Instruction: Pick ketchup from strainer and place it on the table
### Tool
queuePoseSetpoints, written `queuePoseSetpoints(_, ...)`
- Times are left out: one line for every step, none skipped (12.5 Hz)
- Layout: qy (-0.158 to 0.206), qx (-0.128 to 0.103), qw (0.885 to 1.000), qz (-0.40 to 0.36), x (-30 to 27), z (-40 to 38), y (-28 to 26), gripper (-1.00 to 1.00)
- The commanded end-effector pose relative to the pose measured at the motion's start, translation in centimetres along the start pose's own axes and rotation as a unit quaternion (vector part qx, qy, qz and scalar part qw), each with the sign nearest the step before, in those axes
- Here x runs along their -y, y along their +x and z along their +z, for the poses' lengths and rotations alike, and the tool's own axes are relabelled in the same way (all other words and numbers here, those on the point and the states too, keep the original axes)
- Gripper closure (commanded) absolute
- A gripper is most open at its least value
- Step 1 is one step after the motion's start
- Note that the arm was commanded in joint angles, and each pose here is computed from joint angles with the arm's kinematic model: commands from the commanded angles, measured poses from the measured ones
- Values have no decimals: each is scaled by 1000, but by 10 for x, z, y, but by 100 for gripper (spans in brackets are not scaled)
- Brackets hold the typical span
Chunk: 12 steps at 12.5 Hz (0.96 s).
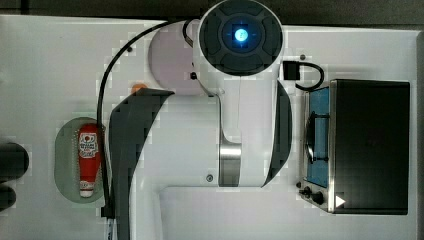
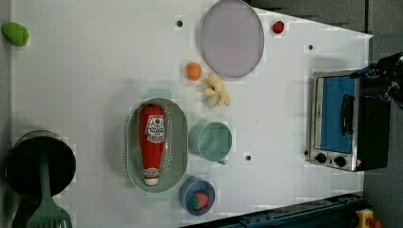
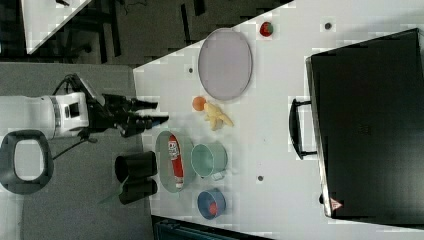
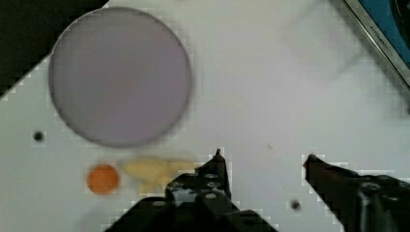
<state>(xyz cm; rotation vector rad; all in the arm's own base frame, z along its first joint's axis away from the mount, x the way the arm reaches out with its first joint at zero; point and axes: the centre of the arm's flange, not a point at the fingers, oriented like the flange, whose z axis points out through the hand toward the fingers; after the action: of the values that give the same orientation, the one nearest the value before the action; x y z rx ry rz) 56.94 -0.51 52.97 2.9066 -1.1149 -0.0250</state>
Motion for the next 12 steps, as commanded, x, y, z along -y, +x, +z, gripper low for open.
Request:
queuePoseSetpoints(15, -2, 999, 45, -46, -73, -48, -59)
queuePoseSetpoints(15, -3, 999, 40, -42, -73, -50, -81)
queuePoseSetpoints(14, -3, 999, 33, -35, -71, -56, -100)
queuePoseSetpoints(13, -4, 1000, 21, -24, -70, -63, -100)
queuePoseSetpoints(12, -5, 1000, 5, -10, -67, -74, -100)
queuePoseSetpoints(9, -6, 1000, -14, 5, -64, -86, -100)
queuePoseSetpoints(7, -6, 999, -34, 22, -60, -101, -100)
queuePoseSetpoints(2, -4, 998, -57, 39, -54, -118, -100)
queuePoseSetpoints(-4, -2, 997, -81, 57, -48, -137, -100)
queuePoseSetpoints(-8, 0, 994, -107, 75, -42, -158, -100)
queuePoseSetpoints(-10, 0, 991, -132, 92, -36, -180, -100)
queuePoseSetpoints(-10, 1, 988, -154, 108, -28, -200, -100)
